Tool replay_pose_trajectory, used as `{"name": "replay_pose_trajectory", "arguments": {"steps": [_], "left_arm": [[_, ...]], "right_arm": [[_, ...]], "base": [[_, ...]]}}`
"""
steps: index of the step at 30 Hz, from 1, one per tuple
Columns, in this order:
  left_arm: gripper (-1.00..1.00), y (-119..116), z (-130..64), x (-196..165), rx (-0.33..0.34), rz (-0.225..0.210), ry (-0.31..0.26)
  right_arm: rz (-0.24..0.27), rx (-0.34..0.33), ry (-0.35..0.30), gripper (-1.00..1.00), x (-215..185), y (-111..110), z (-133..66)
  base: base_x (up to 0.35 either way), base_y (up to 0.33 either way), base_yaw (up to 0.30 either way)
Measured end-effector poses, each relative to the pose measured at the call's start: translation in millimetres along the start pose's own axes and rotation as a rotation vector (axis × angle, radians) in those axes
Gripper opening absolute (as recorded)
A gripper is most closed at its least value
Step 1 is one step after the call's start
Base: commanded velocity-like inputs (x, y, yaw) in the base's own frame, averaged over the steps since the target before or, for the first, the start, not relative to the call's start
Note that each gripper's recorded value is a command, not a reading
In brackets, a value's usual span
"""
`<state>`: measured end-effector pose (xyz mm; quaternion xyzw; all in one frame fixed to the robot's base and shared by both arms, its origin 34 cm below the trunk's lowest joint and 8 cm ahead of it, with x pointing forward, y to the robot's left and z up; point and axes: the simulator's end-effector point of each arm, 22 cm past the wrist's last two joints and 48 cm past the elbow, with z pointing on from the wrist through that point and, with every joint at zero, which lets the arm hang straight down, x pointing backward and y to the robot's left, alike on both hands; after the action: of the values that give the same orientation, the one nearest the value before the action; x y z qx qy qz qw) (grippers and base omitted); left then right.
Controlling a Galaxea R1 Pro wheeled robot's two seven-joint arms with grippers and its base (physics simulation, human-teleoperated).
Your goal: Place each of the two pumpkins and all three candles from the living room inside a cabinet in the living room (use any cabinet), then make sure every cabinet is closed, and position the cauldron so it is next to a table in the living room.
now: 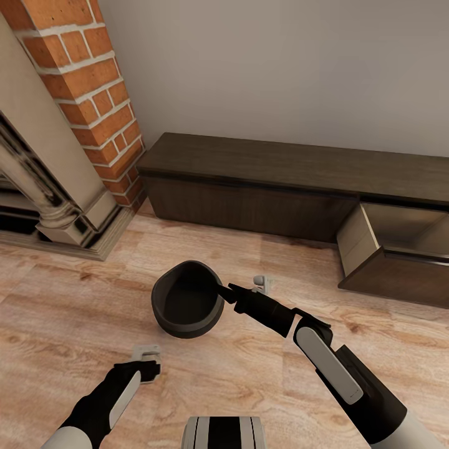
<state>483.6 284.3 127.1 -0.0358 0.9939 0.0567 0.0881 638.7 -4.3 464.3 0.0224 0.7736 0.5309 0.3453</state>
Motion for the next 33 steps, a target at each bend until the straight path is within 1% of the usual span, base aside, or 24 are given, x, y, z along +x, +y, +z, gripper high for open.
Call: {"name": "replay_pose_trajectory", "arguments": {"steps": [2, 7, 17, 24, 33], "left_arm": [[1.00, -1, 0.0, 0, 0.007, 0.000, -0.001], [1.00, -2, 0.0, -6, 0.013, -0.005, -0.026], [1.00, 0, 0.0, -7, 0.004, -0.006, -0.031], [1.00, 11, 0.6, -9, -0.014, -0.006, -0.037], [1.00, 13, 0.7, -9, -0.016, -0.007, -0.039]], "right_arm": [[0.000, 0.000, 0.000, 1.00, 0, 0, 0.0], [0.000, 0.000, 0.000, 1.00, 0, 0, 0.1], [0.000, -0.001, 0.001, 1.00, 0, 0, 0.2], [0.000, -0.001, 0.001, 1.00, 0, 0, 0.3], [0.001, -0.001, 0.001, 1.00, 1, 1, 0.4]], "base": [[0.000, 0.000, 0.000], [0.000, 0.000, 0.000], [0.000, 0.000, 0.000], [0.000, 0.000, 0.000], [0.001, 0.000, 0.000]]}}
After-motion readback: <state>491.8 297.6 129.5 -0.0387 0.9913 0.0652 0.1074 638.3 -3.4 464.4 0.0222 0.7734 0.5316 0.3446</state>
